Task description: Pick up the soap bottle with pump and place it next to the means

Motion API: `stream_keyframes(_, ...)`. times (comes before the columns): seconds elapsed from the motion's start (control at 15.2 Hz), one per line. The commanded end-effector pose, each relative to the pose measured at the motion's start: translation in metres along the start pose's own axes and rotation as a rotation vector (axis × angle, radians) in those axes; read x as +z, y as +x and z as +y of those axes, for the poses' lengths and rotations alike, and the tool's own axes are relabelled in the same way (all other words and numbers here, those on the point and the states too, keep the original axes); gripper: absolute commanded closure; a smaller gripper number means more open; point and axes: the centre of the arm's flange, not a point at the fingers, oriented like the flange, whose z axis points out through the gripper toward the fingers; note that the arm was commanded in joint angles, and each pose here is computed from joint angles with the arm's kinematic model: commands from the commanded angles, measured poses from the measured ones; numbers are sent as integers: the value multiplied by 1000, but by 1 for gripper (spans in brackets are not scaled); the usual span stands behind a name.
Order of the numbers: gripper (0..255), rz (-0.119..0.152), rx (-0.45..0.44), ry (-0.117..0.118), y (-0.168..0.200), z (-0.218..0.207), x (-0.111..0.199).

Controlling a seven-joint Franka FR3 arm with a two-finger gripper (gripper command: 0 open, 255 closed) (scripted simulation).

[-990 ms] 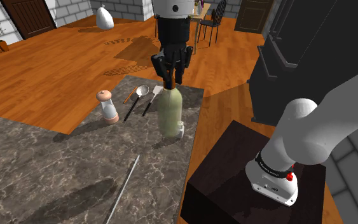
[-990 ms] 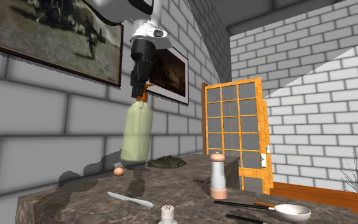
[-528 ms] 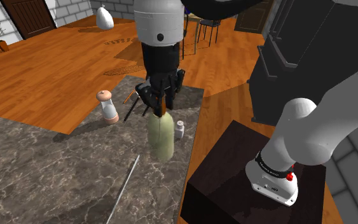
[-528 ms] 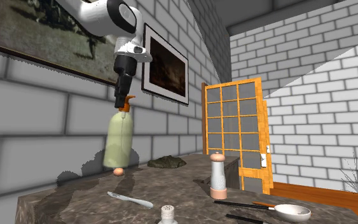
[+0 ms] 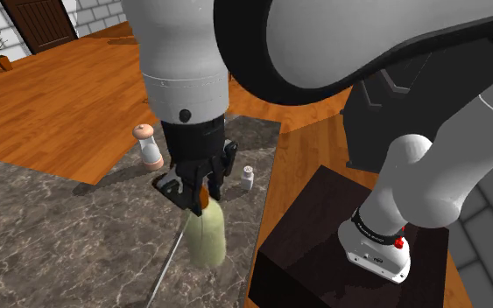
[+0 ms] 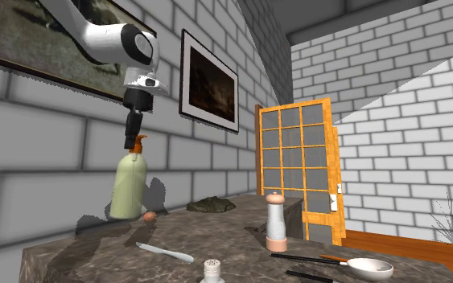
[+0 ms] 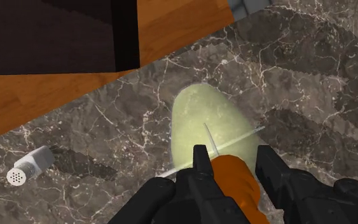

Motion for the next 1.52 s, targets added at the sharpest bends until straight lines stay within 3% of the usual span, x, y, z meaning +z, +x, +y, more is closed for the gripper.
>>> stream_keyframes(0.0, 255, 0, 1, 1, -8, -26, 11)
stream_keyframes(0.66, 255, 0, 1, 1, -55, -143, 63)
stream_keyframes(1.45, 255, 0, 1, 1, -49, -140, 126)
